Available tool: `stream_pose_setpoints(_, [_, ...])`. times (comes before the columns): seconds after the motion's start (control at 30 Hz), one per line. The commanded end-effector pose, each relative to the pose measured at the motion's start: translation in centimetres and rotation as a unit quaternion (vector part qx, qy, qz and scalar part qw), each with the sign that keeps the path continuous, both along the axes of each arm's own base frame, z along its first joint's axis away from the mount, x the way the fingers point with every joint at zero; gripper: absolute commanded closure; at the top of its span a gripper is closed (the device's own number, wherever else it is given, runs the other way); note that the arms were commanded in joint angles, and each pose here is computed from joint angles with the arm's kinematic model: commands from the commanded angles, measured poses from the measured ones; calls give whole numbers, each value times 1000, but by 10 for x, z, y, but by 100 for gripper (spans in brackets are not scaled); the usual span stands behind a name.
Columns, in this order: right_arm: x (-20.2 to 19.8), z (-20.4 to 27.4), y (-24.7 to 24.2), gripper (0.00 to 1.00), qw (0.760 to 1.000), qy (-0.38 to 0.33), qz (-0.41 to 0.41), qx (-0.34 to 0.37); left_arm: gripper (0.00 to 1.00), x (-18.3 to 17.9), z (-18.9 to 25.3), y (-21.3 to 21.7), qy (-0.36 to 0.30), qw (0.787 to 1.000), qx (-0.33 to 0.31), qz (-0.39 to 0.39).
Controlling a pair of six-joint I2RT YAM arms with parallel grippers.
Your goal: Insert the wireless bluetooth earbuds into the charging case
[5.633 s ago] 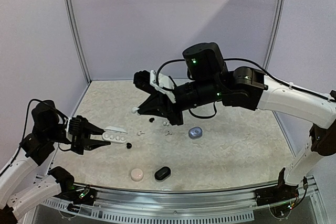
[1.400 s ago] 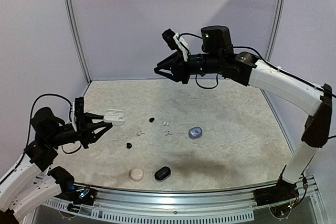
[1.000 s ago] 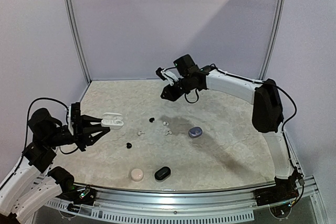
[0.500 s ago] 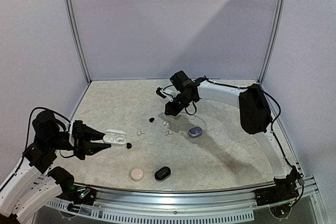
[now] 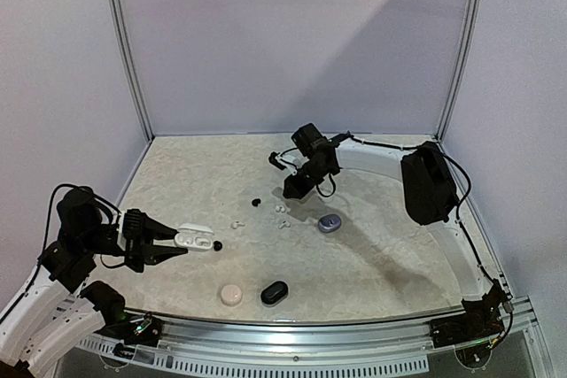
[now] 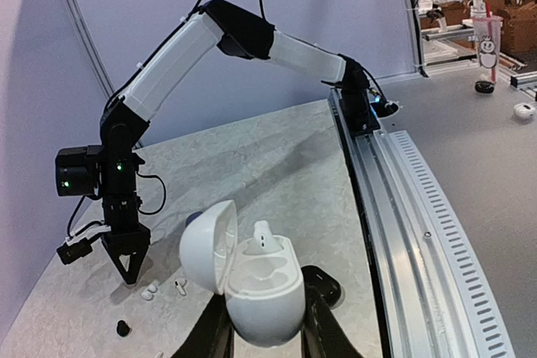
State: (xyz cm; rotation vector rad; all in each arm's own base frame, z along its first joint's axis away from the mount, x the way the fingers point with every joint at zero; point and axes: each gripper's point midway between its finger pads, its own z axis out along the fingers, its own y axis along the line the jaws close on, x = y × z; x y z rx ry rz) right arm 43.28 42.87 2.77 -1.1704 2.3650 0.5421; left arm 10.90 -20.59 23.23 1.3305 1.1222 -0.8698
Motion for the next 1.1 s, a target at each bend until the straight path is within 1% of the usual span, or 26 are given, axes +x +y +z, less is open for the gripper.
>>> stream_pose_setpoints(0.0, [-17, -26, -2, 85, 999, 40, 11, -8, 100, 4, -3, 1, -2, 1000, 3, 12])
stream_pose_setpoints(0.33, [-50, -30, 6, 85, 997, 59, 46, -14, 100, 6, -5, 2, -2, 1000, 4, 18])
stream_pose_setpoints(0.6, [-68, -30, 7, 86, 995, 74, 57, -19, 100, 7, -5, 2, -3, 1000, 4, 22])
stream_pose_setpoints(0.9, [-92, -18, 15, 84, 994, 85, 74, -12, 100, 9, -7, 2, -3, 1000, 5, 27])
stream_pose_setpoints(1.07, [-98, -18, 19, 81, 993, 90, 77, -8, 100, 10, -7, 2, -7, 1000, 6, 28])
